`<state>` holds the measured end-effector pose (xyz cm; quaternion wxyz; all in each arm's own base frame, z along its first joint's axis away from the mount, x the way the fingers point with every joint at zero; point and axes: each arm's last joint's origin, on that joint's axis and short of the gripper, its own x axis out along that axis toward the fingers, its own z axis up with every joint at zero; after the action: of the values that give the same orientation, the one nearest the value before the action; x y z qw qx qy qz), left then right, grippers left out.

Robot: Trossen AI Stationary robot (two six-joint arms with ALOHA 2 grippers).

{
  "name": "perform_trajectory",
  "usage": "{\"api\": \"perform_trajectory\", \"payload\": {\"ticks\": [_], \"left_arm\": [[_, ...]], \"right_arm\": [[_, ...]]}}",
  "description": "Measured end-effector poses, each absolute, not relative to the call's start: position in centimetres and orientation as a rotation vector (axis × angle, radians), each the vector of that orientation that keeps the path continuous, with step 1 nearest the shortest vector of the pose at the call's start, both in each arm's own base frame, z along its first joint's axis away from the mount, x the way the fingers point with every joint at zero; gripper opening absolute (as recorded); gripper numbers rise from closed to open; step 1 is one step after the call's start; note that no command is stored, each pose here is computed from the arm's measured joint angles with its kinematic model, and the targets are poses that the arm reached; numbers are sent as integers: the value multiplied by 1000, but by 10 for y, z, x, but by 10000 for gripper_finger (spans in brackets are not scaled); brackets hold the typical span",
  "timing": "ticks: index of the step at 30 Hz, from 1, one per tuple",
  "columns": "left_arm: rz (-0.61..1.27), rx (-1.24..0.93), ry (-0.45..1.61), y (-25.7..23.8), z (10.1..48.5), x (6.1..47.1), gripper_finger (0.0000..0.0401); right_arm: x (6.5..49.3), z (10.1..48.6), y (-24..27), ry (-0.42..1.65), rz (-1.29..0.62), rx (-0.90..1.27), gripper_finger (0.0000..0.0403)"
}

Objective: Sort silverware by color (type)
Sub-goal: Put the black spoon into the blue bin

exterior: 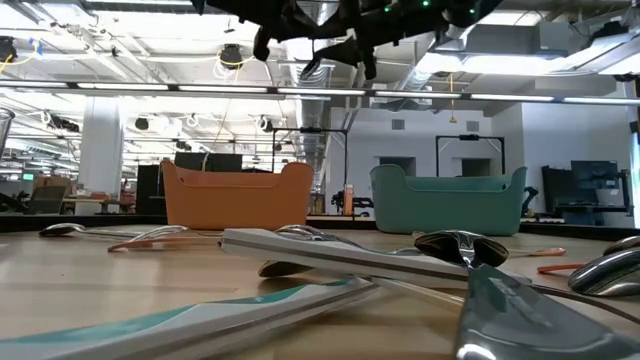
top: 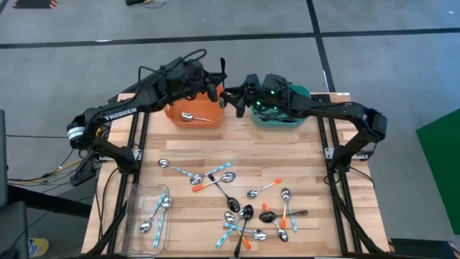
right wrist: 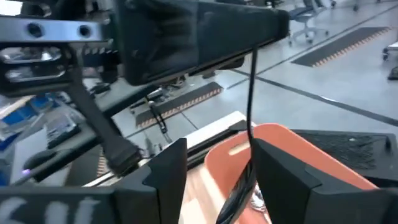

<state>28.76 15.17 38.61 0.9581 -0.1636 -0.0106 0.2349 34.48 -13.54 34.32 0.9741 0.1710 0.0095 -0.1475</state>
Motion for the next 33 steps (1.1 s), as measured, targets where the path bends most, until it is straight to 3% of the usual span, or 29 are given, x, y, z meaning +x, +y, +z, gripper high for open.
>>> {"api": "perform_trajectory", "payload": {"ticks": [6, 13, 21, 24, 28, 33], "left_arm": [[395, -372, -28, 161, 388, 282, 12], [417, -327, 15, 173, 384, 275, 17], [544, -345, 201, 201, 366, 248, 106], [551, -339, 258, 210, 361, 238, 134], [577, -302, 307, 220, 357, 227, 151], [592, -280, 353, 223, 355, 220, 150]], "right_arm": [[361, 353, -150, 4, -357, 277, 144], [372, 358, -166, 180, -384, 235, 16], [344, 355, -179, 672, -644, 103, 11], [319, 350, -180, 911, -621, 33, 10], [299, 319, -181, 1208, -541, -12, 10], [279, 285, -198, 1340, -545, 3, 10]]}}
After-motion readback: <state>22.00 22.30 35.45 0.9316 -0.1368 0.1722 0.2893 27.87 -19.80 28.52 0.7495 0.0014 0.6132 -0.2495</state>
